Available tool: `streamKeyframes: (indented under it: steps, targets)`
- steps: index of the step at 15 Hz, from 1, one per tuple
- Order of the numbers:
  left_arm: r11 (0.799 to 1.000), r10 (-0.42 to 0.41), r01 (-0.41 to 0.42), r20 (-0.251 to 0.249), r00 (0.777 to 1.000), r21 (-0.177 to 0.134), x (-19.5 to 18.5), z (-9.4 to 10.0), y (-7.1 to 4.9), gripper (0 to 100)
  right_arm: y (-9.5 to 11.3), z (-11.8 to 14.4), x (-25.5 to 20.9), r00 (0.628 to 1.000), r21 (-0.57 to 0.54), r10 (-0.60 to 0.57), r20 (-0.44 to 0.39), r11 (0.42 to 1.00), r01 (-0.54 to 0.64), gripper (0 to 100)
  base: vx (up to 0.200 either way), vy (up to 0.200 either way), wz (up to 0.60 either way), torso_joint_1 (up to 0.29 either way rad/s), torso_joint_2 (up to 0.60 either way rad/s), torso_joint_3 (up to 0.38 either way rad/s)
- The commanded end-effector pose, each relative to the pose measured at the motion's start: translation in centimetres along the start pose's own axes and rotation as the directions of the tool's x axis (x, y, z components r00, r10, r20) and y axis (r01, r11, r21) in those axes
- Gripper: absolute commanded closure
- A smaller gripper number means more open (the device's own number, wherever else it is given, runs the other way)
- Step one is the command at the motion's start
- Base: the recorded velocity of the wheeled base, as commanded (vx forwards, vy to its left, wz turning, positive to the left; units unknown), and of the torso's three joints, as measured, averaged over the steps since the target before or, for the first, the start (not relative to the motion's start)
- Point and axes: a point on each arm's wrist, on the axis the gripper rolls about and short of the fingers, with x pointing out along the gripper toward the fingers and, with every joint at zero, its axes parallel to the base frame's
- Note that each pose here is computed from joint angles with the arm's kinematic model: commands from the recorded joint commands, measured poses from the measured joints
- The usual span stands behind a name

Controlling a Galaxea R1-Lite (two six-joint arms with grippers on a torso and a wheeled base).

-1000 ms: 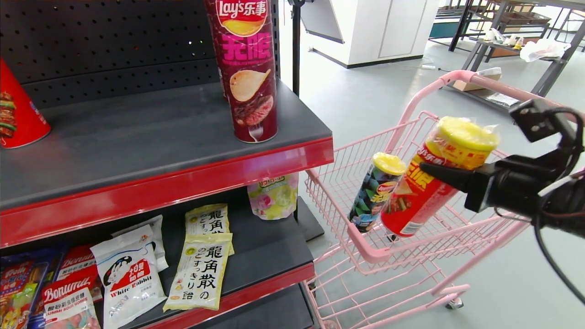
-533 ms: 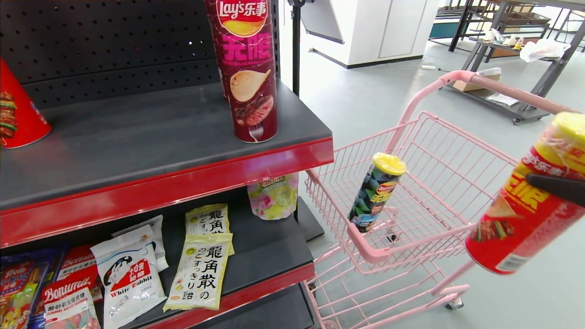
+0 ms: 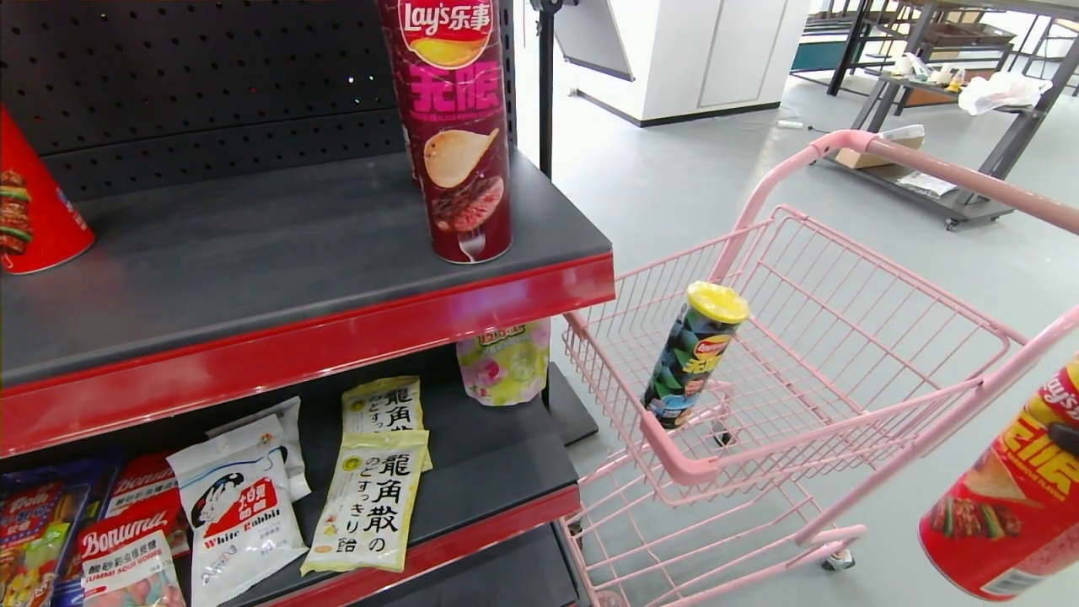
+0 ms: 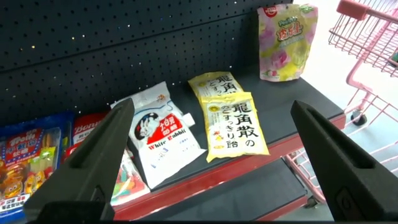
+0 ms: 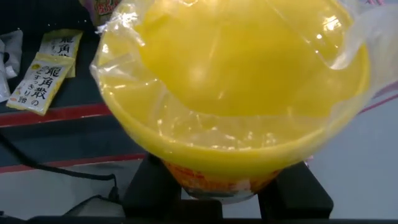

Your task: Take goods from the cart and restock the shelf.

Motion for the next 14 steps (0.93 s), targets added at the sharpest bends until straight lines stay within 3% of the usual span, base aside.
streamKeyframes:
  steps: [1, 5, 14]
  targets:
    - [1.0, -0.001, 0.001, 0.0, 1.0, 0.003, 0.0, 0.0, 0.0, 0, 0.0, -0.4, -0.5, 1.0, -0.001, -0.002, 0.014, 1.0, 0.002, 100, 0.0, 0.0, 0.0, 0.007, -0.06, -0.046]
    - [1.0, -0.001, 0.001, 0.0, 1.0, 0.003, 0.0, 0.0, 0.0, 0, 0.1, 0.2, -0.2, 1.0, -0.043, 0.016, 0.017, 0.999, -0.016, 100, 0.0, 0.0, 0.0, 0.097, -0.38, -0.27]
    - [1.0, -0.001, 0.001, 0.0, 1.0, 0.001, 0.0, 0.0, 0.0, 0, 0.6, 3.3, 3.6, 0.981, -0.065, 0.191, -0.04, 0.979, -0.193, 100, 0.0, 0.0, 0.0, 0.183, -0.55, -0.359]
